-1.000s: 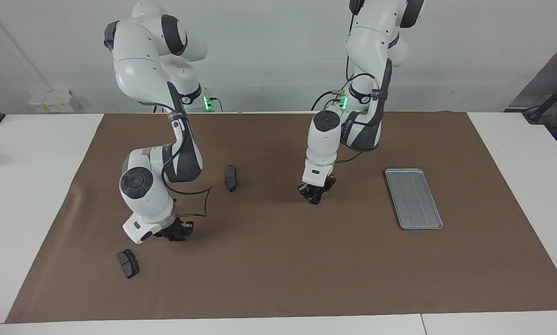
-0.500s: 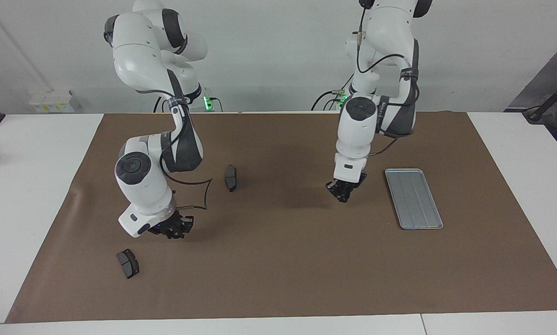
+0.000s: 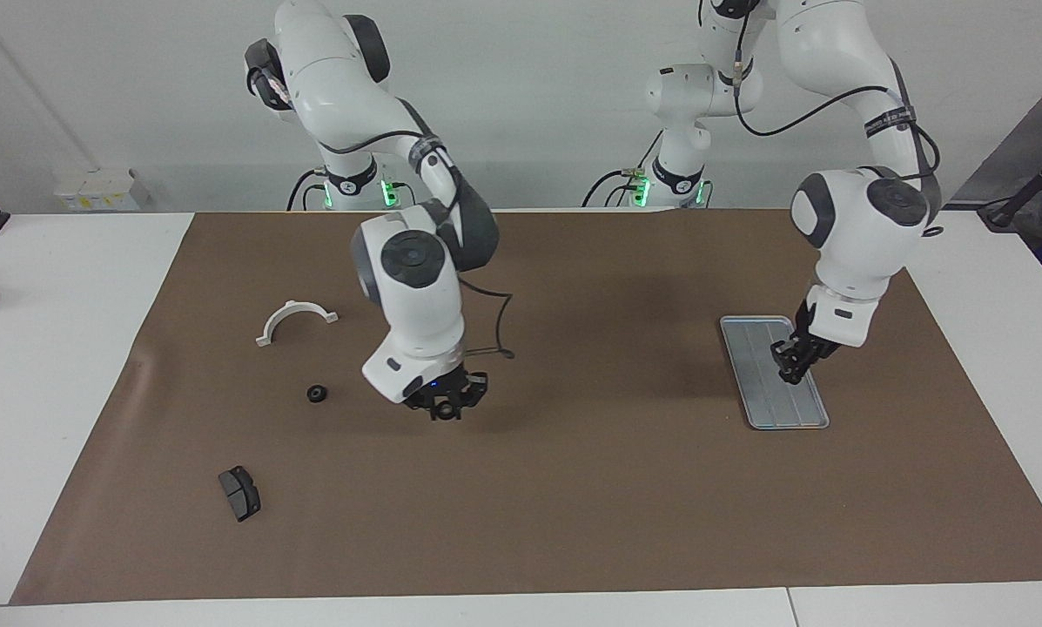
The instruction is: Pick bearing gear from pile to tray
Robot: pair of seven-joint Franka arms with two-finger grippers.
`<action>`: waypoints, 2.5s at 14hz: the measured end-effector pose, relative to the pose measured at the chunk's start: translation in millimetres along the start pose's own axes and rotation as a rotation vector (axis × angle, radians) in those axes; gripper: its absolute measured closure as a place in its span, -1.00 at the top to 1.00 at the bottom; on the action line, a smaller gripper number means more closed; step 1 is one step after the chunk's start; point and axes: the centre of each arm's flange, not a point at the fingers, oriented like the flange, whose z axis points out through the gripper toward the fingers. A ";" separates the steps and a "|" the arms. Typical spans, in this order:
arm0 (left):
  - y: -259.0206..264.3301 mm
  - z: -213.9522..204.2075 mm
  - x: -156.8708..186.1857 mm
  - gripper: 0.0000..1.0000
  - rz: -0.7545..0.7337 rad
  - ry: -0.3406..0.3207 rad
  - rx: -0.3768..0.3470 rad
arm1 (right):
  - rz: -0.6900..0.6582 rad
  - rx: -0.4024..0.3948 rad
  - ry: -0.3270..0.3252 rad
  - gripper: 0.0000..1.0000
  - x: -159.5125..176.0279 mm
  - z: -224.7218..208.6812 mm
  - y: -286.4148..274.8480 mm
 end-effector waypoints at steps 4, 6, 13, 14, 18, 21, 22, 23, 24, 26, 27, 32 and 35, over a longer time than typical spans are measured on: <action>-8.6 37.2 0.3 -0.52 0.028 -0.001 -0.005 | -0.004 0.051 0.040 -0.30 -43.8 22.2 -112.6; -2.2 65.3 -6.2 -0.52 0.039 -0.012 -0.008 | -0.023 0.076 0.055 -0.30 -68.9 28.4 -155.1; -5.7 96.9 -25.6 -0.52 0.053 -0.047 -0.002 | -0.101 0.110 0.065 -0.30 -135.9 31.6 -233.1; -5.9 96.7 -26.0 -0.51 0.057 -0.047 -0.002 | -0.106 0.108 0.061 -0.30 -139.2 38.1 -235.4; -4.6 83.6 -20.5 0.30 0.065 -0.038 -0.004 | -0.103 0.104 0.059 -0.30 -137.8 46.2 -233.3; 6.4 28.8 -7.2 0.98 0.079 -0.048 -0.006 | -0.102 0.104 0.059 -0.23 -137.3 46.2 -232.9; 13.8 13.3 -7.7 1.00 0.088 -0.043 -0.009 | -0.101 0.103 0.059 -0.04 -136.3 46.3 -231.9; 23.0 1.6 -10.4 1.00 0.089 -0.041 -0.012 | -0.097 0.103 0.060 0.17 -134.3 46.4 -229.9; 34.6 -7.2 -13.9 1.00 0.084 -0.044 -0.014 | -0.093 0.102 0.060 0.18 -131.9 46.6 -227.5; 69.3 -16.6 -24.6 1.00 0.055 -0.051 -0.019 | -0.084 0.099 0.061 0.21 -127.2 47.2 -222.6; 92.8 -16.7 -33.4 1.00 0.033 -0.054 -0.022 | -0.075 0.094 0.065 0.21 -120.9 47.8 -216.1; 195.8 -2.5 -86.8 1.00 -0.034 -0.067 -0.040 | -0.092 0.033 0.047 0.19 -32.0 46.7 -96.3; 241.4 37.3 -123.1 1.00 -0.048 -0.097 -0.032 | -0.106 -0.001 0.018 0.19 8.2 34.5 -13.7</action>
